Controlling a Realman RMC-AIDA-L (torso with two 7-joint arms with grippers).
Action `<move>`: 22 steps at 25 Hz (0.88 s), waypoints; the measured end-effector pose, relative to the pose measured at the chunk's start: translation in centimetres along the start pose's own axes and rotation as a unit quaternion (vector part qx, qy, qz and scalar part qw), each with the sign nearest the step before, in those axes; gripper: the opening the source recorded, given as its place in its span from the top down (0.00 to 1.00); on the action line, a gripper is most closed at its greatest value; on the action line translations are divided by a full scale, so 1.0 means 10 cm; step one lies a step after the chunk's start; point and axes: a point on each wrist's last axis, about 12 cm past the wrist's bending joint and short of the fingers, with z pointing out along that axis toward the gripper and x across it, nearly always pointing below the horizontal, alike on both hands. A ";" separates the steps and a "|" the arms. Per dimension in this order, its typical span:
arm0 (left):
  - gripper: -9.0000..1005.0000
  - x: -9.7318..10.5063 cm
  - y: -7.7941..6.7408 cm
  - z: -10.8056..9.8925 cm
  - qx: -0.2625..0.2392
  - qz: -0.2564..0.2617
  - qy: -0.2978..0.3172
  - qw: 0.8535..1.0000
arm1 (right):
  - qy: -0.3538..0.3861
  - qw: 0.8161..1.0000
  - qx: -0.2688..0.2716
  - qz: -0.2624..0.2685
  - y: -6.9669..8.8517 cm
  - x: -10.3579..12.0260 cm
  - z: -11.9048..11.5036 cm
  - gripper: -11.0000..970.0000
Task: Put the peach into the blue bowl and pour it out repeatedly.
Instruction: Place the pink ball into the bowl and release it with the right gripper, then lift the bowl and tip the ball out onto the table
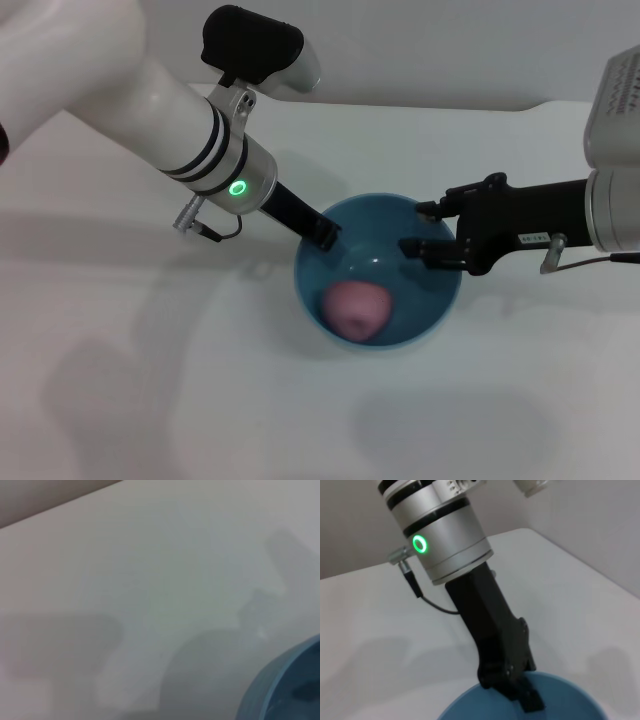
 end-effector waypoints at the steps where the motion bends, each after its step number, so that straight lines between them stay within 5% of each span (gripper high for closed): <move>1: 0.99 0.00 0.01 0.00 -0.001 -0.001 -0.001 1.000 | -0.001 1.000 0.003 0.000 -0.01 -0.01 0.00 0.49; 5: 0.99 0.03 0.08 0.01 -0.015 -0.011 -0.025 1.000 | -0.017 0.999 0.035 0.025 -0.11 0.01 -0.10 0.49; 10: 0.99 0.08 0.24 0.03 -0.033 -0.059 -0.116 0.991 | -0.054 0.984 0.106 0.131 -0.33 0.24 -0.42 0.49; 15: 0.99 0.17 0.42 0.01 -0.066 -0.096 -0.193 0.974 | -0.079 0.963 0.140 0.216 -0.39 0.62 -0.79 0.49; 16: 0.99 0.22 0.50 -0.01 -0.090 -0.111 -0.237 0.961 | -0.081 0.959 0.143 0.230 -0.39 0.69 -0.84 0.49; 22: 0.99 0.29 0.36 0.08 -0.145 -0.045 -0.291 0.945 | -0.095 0.936 0.162 0.297 -0.31 1.07 -1.09 0.49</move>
